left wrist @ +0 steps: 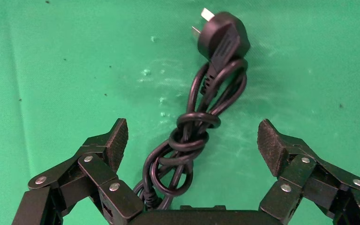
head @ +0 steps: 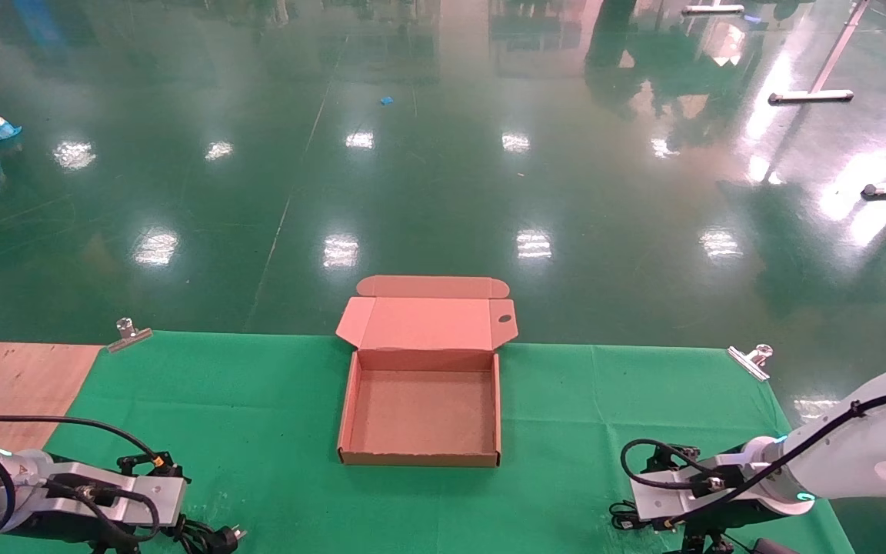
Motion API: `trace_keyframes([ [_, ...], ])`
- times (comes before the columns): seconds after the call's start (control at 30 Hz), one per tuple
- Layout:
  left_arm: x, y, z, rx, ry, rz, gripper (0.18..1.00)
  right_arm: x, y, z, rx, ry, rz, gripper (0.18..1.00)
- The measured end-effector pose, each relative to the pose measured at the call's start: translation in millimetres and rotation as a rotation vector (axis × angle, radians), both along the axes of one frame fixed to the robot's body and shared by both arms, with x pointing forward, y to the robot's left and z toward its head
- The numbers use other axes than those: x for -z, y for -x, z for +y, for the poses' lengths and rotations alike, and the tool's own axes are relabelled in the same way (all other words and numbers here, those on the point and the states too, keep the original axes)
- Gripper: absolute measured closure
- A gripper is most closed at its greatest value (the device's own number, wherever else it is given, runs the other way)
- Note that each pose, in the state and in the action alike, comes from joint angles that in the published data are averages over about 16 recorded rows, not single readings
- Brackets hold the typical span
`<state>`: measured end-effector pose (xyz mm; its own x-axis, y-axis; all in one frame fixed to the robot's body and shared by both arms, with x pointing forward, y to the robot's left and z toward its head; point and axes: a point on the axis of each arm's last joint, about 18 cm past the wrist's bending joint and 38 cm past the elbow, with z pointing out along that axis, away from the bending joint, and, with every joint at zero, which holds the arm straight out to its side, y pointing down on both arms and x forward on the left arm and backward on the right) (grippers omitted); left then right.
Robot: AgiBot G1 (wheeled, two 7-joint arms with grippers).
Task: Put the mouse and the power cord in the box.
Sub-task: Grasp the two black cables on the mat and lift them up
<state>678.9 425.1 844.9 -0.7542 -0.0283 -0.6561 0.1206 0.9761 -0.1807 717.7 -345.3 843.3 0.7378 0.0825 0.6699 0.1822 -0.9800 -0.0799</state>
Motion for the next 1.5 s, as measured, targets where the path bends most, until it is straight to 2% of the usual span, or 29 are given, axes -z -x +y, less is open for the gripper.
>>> trace_keyframes([
  [0.4,3,2,4,-0.005,0.053,-0.016,0.184,1,-3,-6,0.009,0.007,-0.008,0.178],
  [0.97,2,-1,12,-0.035,0.035,-0.036,0.194,5,-4,-6,0.007,0.008,-0.003,0.189],
  [1.27,3,0,14,-0.039,0.04,-0.038,0.246,5,-4,-4,-0.001,0.004,-0.004,0.259],
  [1.5,4,0,14,-0.038,0.041,-0.039,0.344,5,-4,-2,-0.007,0.0,-0.003,0.363],
])
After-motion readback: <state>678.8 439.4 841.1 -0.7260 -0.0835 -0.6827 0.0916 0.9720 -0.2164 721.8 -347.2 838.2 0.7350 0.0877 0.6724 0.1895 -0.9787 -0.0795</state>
